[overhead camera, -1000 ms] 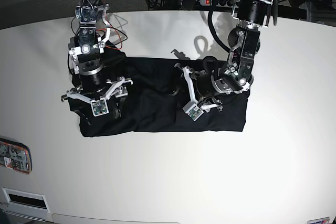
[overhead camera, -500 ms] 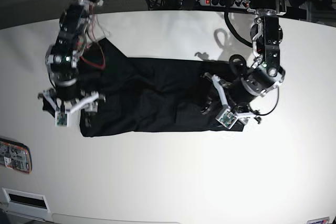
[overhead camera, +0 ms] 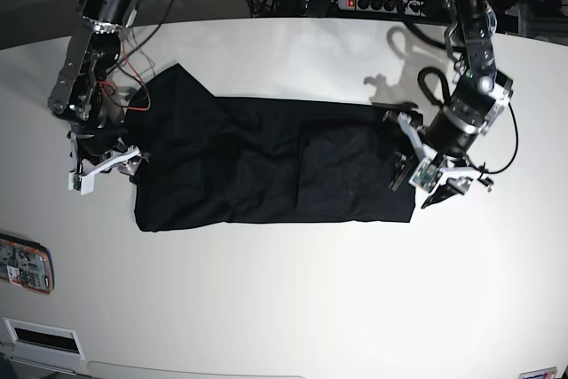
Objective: Fold the T-shirt properly
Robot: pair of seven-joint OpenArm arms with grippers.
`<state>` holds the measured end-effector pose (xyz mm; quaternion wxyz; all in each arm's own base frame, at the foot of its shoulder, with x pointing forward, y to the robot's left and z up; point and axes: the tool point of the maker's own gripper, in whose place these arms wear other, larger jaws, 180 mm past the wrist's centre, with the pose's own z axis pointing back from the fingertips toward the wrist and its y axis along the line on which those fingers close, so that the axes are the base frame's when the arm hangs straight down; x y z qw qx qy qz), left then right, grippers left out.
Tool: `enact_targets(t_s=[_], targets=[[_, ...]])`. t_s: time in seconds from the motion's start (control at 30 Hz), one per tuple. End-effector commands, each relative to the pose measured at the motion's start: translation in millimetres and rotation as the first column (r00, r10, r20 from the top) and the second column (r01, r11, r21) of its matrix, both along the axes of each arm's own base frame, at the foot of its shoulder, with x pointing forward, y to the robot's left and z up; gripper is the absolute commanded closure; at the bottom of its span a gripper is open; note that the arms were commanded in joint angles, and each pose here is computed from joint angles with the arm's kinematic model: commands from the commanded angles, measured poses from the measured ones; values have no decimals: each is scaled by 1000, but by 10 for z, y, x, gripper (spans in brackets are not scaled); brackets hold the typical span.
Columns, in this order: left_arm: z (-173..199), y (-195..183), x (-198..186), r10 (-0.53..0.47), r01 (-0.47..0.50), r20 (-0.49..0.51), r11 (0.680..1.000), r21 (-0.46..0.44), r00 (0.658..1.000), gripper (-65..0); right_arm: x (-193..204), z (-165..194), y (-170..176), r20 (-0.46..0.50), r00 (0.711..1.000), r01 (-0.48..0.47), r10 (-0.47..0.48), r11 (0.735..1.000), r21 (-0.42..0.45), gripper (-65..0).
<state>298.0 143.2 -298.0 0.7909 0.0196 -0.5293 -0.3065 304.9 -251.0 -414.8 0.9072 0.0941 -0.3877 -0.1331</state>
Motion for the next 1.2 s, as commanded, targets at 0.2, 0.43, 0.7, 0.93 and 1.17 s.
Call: enact_targets(t_s=[0.2, 0.43, 0.7, 0.93, 1.17], targets=[[166, 24, -26, 1, 3, 80, 999, -48, 997, -306, -17, -144, -32, -24, 1000, 12, -12, 999, 30, -462], [95, 96, -97, 20, -18, 55, 999, -43, 998, -306, -126, -354, 45, -79, 997, -1, 6, 998, 65, -462], [82, 100, -107, 20, -18, 51, 999, -42, 999, -306, -130, -438, 374, -95, 993, -64, 74, 992, 106, -462], [82, 100, -107, 20, -18, 51, 999, -42, 999, -306, -56, -369, 863, -43, 989, -127, 142, 959, 254, -462], [75, 106, -107, 20, -18, 49, 999, -39, 999, -306, -52, -364, 1066, -37, 981, -171, 189, 944, 282, -462]])
